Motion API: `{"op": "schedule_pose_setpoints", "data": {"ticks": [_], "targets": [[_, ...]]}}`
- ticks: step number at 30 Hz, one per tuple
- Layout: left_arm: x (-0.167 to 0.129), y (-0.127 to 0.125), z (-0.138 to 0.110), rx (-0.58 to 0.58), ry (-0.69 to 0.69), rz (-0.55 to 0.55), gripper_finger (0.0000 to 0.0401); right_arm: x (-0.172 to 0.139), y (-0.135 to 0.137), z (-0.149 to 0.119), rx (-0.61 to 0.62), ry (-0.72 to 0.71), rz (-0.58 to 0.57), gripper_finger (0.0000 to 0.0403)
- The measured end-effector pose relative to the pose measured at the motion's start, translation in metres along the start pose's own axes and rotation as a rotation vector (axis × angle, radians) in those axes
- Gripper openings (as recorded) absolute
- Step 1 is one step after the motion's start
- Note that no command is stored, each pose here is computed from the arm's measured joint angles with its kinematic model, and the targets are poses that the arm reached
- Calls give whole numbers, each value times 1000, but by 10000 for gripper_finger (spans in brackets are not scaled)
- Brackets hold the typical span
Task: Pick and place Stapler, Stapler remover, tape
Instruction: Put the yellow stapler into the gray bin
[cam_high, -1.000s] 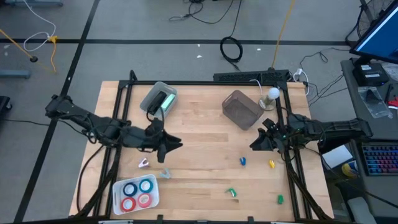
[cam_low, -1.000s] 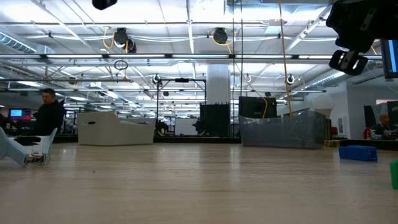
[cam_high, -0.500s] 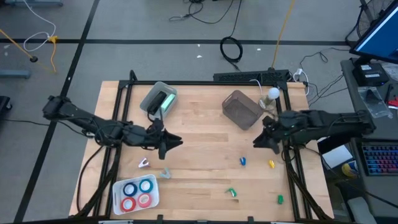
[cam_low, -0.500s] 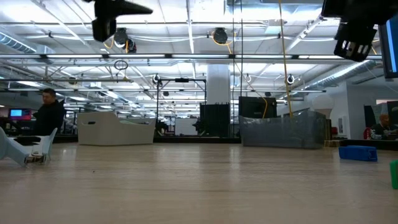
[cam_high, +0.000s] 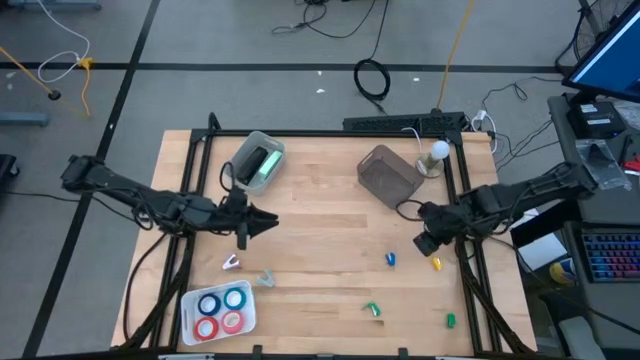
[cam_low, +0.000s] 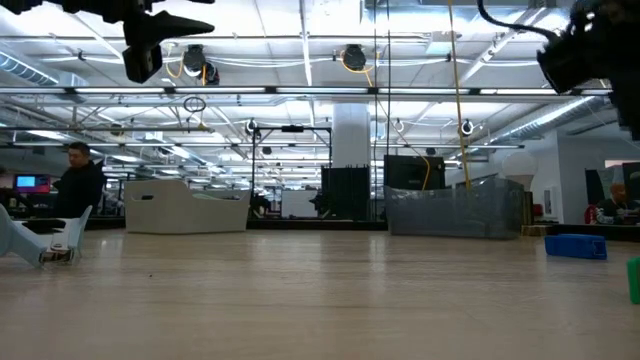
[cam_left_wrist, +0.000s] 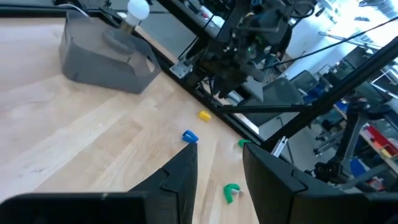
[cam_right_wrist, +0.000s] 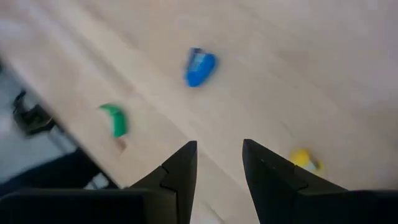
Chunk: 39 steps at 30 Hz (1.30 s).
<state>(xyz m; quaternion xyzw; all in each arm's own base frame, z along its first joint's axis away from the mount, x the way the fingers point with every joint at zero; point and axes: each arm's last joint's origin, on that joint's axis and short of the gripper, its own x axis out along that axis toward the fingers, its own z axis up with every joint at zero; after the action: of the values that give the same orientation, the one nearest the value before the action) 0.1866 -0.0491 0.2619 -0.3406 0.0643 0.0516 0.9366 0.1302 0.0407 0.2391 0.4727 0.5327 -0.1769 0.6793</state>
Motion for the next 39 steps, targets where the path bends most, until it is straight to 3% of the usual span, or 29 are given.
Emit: {"op": "schedule_pose_setpoints", "data": {"ticks": [7, 29, 34, 39], "targets": [[-4, 7, 3, 10, -8, 9, 129, -1, -14, -11, 306, 36, -169, 122], [-1, 13, 7, 22, 16, -8, 129, 1, -6, -11, 248, 36, -86, 119], [-1, 13, 7, 22, 15, -7, 129, 5, -8, -11, 348, 43, -130, 120], [-1, 13, 7, 22, 16, -8, 129, 20, -20, -15, 443, 137, -202, 129]]}}
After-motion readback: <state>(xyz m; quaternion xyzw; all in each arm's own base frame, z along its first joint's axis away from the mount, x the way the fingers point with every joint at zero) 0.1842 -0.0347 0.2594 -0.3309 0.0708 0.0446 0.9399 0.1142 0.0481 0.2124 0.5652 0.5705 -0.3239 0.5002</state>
